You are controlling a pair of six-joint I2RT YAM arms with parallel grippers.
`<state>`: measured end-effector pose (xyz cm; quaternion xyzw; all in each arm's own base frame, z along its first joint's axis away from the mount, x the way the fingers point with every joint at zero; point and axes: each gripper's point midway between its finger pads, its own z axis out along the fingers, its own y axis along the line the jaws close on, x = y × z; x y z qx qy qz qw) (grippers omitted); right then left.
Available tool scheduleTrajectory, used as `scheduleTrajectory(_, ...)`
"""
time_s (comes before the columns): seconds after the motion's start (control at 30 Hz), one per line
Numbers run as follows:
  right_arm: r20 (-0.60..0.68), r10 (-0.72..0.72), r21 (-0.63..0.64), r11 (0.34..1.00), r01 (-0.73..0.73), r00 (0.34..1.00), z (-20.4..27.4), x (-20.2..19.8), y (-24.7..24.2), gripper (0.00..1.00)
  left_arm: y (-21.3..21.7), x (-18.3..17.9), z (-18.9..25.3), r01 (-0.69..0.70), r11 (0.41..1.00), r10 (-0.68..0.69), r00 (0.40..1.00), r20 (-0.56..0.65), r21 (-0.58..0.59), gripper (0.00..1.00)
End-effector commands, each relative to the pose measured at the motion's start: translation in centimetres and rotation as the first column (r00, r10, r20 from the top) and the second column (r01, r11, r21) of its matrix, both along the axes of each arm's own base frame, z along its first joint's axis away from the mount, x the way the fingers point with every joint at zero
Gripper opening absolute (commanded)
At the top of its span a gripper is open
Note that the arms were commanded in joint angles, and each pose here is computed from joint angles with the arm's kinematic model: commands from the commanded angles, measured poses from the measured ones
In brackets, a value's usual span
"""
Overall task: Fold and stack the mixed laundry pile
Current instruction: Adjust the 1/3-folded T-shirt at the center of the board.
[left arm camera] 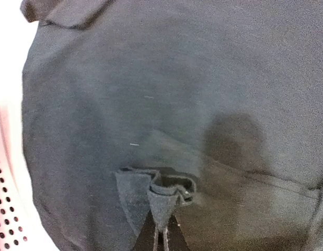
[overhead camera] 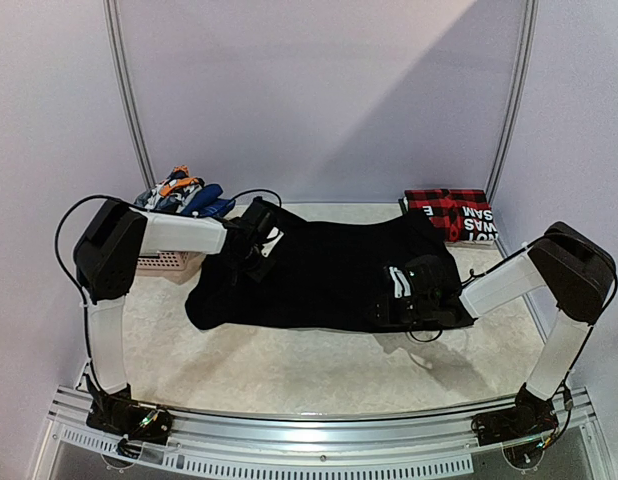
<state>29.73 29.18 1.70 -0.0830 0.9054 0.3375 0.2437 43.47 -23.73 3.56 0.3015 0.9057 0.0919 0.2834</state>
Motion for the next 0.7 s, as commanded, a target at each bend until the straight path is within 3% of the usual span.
scheduleTrajectory(0.0, -0.221, -0.048, -0.215, 0.977, 0.0, 0.974, -6.5, -4.6, -4.2, 0.27, 2.1, 3.6, 4.5, -0.099, 0.993, 0.106, 0.986, 0.131, -0.059, 0.0)
scheduleTrajectory(0.33, -0.234, -0.039, -0.21, 0.978, -0.011, 0.972, -6.6, -4.3, -3.6, 0.27, 7.1, 8.1, 4.3, -0.263, 0.96, 0.277, 0.945, 0.174, -0.096, 0.01)
scheduleTrajectory(0.53, -0.243, -0.039, -0.239, 0.971, -0.021, 0.969, -6.4, -4.2, -3.8, 0.27, 9.8, 8.3, 6.3, -0.36, 0.919, 0.39, 0.892, 0.229, -0.161, 0.2)
scheduleTrajectory(0.67, -0.244, -0.037, -0.246, 0.969, -0.024, 0.969, -6.1, -4.3, -3.8, 0.27, 10.8, 7.5, 7.8, -0.391, 0.902, 0.427, 0.867, 0.256, -0.182, 0.44)
